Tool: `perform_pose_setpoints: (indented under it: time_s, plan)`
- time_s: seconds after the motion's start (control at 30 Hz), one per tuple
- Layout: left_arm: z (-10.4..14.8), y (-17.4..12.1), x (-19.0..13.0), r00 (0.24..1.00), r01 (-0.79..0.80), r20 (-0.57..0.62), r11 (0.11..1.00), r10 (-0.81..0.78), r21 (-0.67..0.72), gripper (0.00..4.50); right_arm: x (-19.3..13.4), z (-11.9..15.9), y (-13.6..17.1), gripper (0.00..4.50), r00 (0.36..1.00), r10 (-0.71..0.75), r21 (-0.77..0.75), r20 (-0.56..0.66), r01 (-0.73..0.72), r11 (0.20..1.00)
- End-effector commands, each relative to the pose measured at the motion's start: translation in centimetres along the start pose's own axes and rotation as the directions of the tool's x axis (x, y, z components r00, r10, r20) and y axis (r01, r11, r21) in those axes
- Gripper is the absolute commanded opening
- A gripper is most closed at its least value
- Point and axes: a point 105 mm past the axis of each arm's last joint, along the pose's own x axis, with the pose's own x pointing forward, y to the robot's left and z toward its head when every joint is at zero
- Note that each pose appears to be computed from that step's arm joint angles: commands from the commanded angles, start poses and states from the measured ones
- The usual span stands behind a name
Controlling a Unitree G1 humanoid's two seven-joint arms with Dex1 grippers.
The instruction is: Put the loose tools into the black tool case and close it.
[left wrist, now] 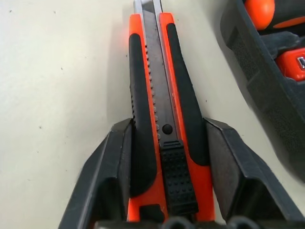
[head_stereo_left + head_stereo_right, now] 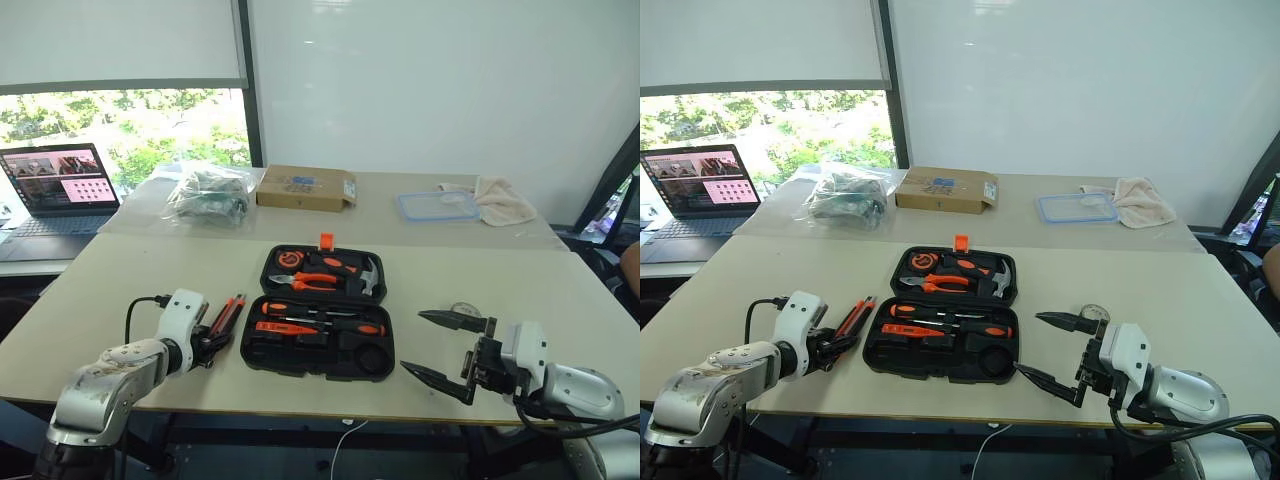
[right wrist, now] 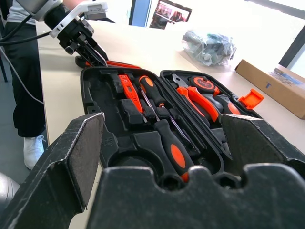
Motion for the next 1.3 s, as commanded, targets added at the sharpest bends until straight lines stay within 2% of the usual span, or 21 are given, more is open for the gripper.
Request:
perform_pose_setpoints:
  time_s: [0.03,0.1,0.17,0.23,0.3,0.37,0.43,0.5,0.63,0.8,1.3]
  plan:
    - [0.0,1.1,-0.1,1.0,-0.01,0.023,1.0,0.01,-0.01,1.77,0.0,1.2,-0.2,4.5,0.999,-0.013,-0.028,0.033,0.014,0.999]
    - [1.6,2.3,-1.0,0.991,0.037,0.133,0.999,-0.035,-0.014,1.77,-0.1,1.2,-0.2,4.5,0.999,-0.02,-0.026,0.03,0.02,0.999]
    - [4.5,3.4,-3.1,0.945,0.147,0.269,0.978,-0.184,0.149,1.77,-0.3,1.2,-0.1,4.5,0.999,-0.027,-0.021,0.026,0.028,0.999]
    - [6.6,2.4,-4.5,0.872,0.275,0.307,0.899,-0.382,0.34,1.77,-0.5,1.2,0.0,4.5,0.999,-0.03,-0.014,0.02,0.03,0.999]
    - [7.6,0.9,-5.0,0.806,0.377,0.265,0.805,-0.529,0.458,1.77,-0.6,1.1,0.1,4.5,1.0,-0.023,-0.008,0.012,0.023,1.0]
    - [8.2,-2.4,-4.9,0.703,0.533,0.119,0.63,-0.702,0.566,1.77,-0.9,1.0,0.1,4.5,1.0,-0.018,-0.007,-0.001,0.018,1.0]
    - [8.2,-4.8,-4.4,0.63,0.614,-0.024,0.478,-0.776,0.629,1.77,-1.1,1.0,-0.1,4.5,1.0,-0.019,-0.008,-0.01,0.019,1.0]
    - [7.8,-6.6,-3.2,0.601,0.645,-0.155,0.362,-0.784,0.673,1.77,-1.2,1.0,-0.2,4.5,1.0,-0.021,-0.011,-0.017,0.021,1.0]
    - [7.6,-8.7,-0.6,0.603,0.655,-0.225,0.313,-0.766,0.688,1.77,-1.2,1.0,-0.2,4.5,0.999,-0.029,-0.017,-0.024,0.028,0.999]
    - [5.2,-9.2,1.2,0.604,0.663,-0.341,0.217,-0.72,0.717,1.77,-1.4,1.1,-0.1,4.5,0.999,-0.037,-0.021,-0.029,0.036,0.999]
    - [2.8,-10.1,1.1,0.565,0.721,-0.468,0.131,-0.68,0.681,1.77,-1.5,1.0,-0.1,4.5,0.998,-0.059,-0.028,-0.034,0.058,0.998]
